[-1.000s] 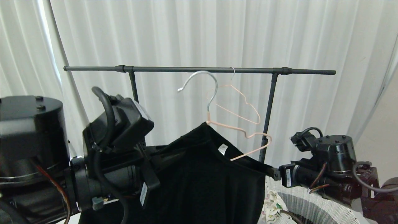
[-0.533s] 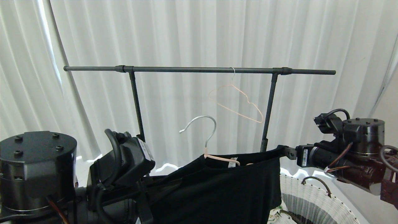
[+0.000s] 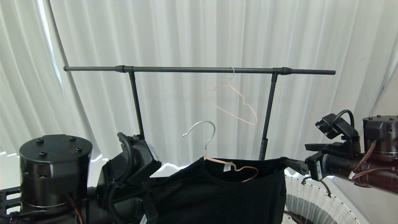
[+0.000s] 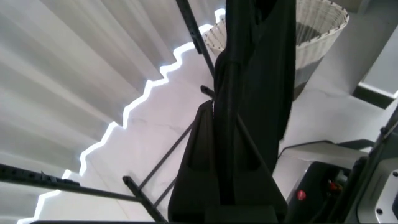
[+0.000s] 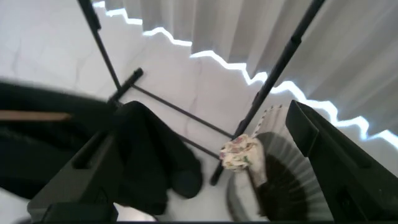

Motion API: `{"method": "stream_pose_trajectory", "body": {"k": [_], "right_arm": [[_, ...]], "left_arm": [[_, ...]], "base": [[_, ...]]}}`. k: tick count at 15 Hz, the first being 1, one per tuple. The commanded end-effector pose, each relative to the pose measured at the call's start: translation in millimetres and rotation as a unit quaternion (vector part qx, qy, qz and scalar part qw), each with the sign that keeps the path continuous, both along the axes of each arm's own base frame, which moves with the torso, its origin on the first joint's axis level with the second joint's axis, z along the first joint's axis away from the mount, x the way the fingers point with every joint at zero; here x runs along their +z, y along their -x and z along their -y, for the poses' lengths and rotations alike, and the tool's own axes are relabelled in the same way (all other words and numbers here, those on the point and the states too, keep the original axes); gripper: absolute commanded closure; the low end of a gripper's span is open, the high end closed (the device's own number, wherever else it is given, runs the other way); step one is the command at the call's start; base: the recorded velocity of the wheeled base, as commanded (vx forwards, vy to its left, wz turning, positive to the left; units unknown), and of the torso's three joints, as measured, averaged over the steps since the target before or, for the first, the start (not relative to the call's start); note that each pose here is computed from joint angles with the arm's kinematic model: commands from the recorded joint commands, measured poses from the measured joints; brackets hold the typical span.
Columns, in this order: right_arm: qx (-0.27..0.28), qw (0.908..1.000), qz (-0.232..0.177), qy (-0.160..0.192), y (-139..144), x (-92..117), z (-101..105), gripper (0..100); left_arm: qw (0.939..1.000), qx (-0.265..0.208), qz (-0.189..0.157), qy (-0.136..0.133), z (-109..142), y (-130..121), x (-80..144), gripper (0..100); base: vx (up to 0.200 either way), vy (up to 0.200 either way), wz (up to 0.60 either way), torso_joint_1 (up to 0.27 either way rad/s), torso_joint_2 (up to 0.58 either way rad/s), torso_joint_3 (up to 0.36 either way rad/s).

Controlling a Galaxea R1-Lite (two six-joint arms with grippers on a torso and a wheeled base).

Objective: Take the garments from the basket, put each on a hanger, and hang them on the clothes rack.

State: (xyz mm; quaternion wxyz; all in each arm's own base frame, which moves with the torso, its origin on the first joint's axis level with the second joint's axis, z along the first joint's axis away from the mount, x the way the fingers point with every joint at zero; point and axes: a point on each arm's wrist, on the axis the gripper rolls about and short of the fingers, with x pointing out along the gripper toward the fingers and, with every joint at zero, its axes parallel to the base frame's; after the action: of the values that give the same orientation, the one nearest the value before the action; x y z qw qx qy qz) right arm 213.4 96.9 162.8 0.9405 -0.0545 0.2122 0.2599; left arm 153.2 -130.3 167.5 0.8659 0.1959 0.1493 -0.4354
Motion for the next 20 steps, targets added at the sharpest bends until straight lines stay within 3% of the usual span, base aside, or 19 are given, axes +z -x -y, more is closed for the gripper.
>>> {"method": "stream_pose_trajectory", "body": {"k": [1, 6, 8, 11, 17, 20], "right_arm": [[0.002, 1.0, 0.005, 0.001, -1.9, 4.9, 0.9, 0], [0.025, 0.9991, -0.034, 0.01, -8.6, 21.0, -3.1, 0], [0.021, 0.9965, -0.077, 0.023, -5.4, 14.6, 2.0, 0], [0.084, 0.9913, -0.101, 0.003, 3.8, 22.6, -0.2, 0], [0.153, 0.9849, -0.076, 0.027, 7.4, 22.5, -5.0, 0], [0.262, 0.9624, -0.037, 0.063, 20.0, 24.1, -24.0, 0]], "left_arm": [[1.0, -0.001, -0.001, 0.0, 0.6, -0.6, -1.5, 100], [1.0, -0.003, 0.006, 0.003, -0.6, 0.5, -3.0, 100], [0.9999, -0.005, 0.009, 0.006, -1.0, 1.2, -1.4, 100], [0.9998, 0.018, 0.002, -0.001, -5.9, -7.2, -5.0, 100], [1.0, 0.007, 0.0, 0.0, -4.4, -4.7, -6.1, 100], [0.999, -0.035, 0.006, 0.025, 1.3, -3.8, -2.5, 100]], "base": [[0.0, 0.0, 0.0, 0.0, 0.0, 0.0], [0.0, 0.0, 0.0, 0.0, 0.0, 0.0], [0.0, 0.0, 0.0, 0.0, 0.0, 0.0], [0.0, 0.0, 0.0, 0.0, 0.0, 0.0], [0.0, 0.0, 0.0, 0.0, 0.0, 0.0], [0.0, 0.0, 0.0, 0.0, 0.0, 0.0]]}}
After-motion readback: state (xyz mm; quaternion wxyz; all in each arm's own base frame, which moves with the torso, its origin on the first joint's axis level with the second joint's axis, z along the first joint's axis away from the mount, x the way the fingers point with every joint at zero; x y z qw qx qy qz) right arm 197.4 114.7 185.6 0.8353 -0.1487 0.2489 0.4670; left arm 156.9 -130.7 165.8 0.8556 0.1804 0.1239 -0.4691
